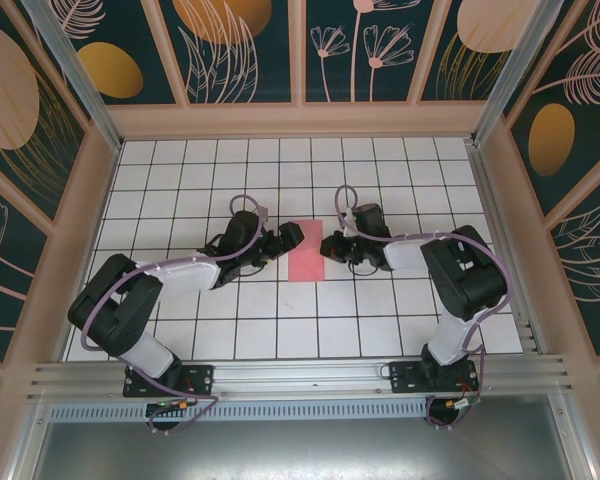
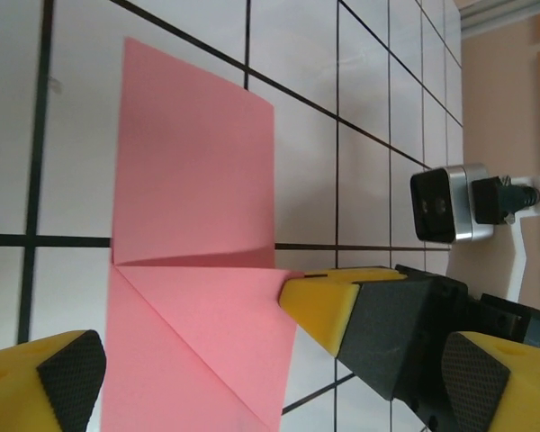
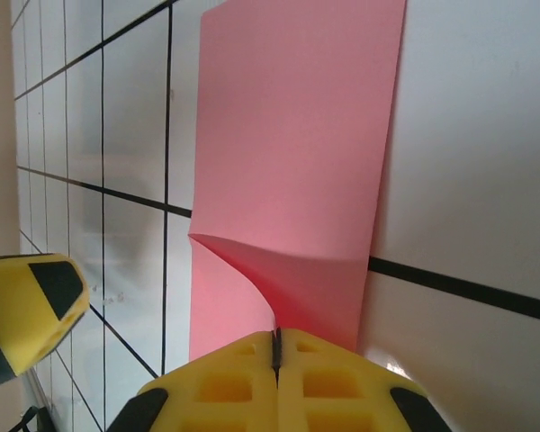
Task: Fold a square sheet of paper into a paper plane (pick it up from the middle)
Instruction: Turn over the paper at the center of the table.
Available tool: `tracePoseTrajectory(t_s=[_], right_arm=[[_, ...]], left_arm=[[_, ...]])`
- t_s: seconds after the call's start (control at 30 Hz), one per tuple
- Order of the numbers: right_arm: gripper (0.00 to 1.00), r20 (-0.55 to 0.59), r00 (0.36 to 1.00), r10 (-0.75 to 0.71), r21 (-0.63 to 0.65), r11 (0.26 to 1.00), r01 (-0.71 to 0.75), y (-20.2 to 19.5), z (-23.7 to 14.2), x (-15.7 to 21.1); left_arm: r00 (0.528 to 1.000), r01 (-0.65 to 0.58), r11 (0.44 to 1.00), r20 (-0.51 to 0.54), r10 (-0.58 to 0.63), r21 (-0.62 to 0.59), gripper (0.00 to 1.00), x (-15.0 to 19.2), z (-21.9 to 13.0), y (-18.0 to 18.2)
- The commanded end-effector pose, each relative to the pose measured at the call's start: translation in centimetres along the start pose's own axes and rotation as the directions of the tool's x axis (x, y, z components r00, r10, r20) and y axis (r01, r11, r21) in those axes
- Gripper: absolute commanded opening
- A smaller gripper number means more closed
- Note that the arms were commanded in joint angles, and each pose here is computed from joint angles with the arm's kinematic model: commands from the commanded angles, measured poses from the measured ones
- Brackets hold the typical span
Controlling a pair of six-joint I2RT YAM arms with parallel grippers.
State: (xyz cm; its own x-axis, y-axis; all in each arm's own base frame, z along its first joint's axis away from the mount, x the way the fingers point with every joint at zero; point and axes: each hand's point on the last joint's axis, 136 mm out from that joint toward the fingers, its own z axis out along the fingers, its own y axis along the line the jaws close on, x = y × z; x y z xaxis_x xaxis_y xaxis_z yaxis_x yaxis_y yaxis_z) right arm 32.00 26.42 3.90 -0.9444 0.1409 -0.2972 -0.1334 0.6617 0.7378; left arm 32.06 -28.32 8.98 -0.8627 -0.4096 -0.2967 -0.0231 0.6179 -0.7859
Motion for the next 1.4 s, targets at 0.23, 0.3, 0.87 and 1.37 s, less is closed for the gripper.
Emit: tracePoseTrajectory(t_s=[0.23, 0.3, 0.87, 1.37], right_arm=[[0.03, 0.048, 0.999, 0.022, -0.051, 0.999, -0.019, 0.0, -1.0, -0.8], [0.03, 0.046, 0.999, 0.025, -0.049, 0.999, -0.022, -0.1, -1.0, -0.7], [0.03, 0.045, 0.998, 0.034, -0.043, 0.999, -0.032, -0.4, -1.2, -0.6], [0.31, 0.114, 0.992, 0.059, -0.042, 0.998, -0.055, 0.8, -4.0, -1.8]], left_arm=[[0.995, 0.042, 0.997, -0.088, -0.035, 0.070, 0.84, 1.3, 1.8, -0.6], [0.995, 0.043, 0.996, -0.096, -0.036, 0.072, 0.81, 1.3, 2.1, -0.7], [0.986, -0.008, 0.998, -0.167, 0.018, 0.065, 0.49, 2.0, 5.2, 0.0], [0.970, -0.150, 0.984, -0.176, 0.166, 0.096, 0.28, 2.3, 6.1, 0.3]])
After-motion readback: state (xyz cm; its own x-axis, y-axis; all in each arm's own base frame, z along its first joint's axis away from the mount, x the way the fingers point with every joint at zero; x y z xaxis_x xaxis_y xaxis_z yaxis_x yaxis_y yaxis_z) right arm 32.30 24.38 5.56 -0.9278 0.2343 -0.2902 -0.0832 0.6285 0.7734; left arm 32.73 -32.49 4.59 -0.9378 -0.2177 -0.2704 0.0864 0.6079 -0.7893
